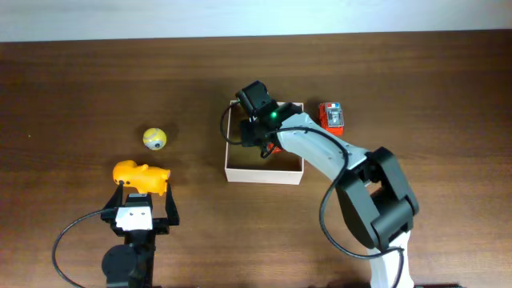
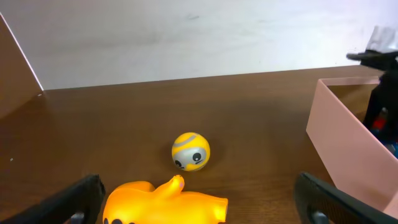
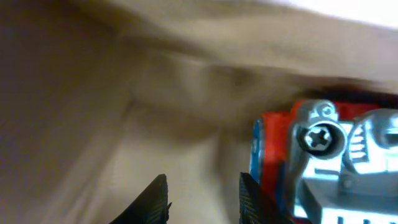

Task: Pack container
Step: 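Open the right gripper and release the toy inside the box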

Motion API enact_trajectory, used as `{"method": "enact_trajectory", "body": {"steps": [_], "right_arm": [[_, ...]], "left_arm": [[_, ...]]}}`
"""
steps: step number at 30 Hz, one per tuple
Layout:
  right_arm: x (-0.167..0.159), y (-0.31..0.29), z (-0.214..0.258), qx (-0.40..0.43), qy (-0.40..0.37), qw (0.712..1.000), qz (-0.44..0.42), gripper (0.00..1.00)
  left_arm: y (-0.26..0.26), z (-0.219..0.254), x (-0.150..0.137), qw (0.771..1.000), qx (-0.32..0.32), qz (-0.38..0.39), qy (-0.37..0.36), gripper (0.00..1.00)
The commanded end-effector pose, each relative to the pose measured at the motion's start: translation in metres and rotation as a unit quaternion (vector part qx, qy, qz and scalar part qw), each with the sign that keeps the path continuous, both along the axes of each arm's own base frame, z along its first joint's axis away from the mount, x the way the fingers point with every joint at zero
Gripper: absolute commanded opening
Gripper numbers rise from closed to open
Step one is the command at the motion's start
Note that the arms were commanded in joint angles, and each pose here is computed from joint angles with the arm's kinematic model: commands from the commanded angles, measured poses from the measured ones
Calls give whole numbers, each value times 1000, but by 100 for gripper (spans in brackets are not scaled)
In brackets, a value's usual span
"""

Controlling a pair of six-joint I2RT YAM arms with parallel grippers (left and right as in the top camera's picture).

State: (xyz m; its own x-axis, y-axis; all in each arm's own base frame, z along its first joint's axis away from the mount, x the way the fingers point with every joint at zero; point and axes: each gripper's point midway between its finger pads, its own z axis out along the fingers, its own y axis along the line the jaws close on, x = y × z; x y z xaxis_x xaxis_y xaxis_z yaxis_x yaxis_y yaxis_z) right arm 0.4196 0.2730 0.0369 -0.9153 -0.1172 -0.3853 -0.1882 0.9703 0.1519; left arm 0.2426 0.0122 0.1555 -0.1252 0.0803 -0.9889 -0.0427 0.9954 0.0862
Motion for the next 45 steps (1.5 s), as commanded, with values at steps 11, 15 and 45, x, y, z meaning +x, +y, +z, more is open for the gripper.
{"method": "enact_trajectory", "body": {"steps": [11,15,45], "right_arm": [[15,-31,-6,-13,3,999,-34,30],[20,-40,-6,-13,3,999,-44,30],[35,-38,1,-70,-61,988,121,31]], "left_arm": [[-1,0,0,1000,4,-3,-1,99],[-1,0,0,1000,4,-3,-1,99],[-1,0,0,1000,4,-3,-1,99]]}}
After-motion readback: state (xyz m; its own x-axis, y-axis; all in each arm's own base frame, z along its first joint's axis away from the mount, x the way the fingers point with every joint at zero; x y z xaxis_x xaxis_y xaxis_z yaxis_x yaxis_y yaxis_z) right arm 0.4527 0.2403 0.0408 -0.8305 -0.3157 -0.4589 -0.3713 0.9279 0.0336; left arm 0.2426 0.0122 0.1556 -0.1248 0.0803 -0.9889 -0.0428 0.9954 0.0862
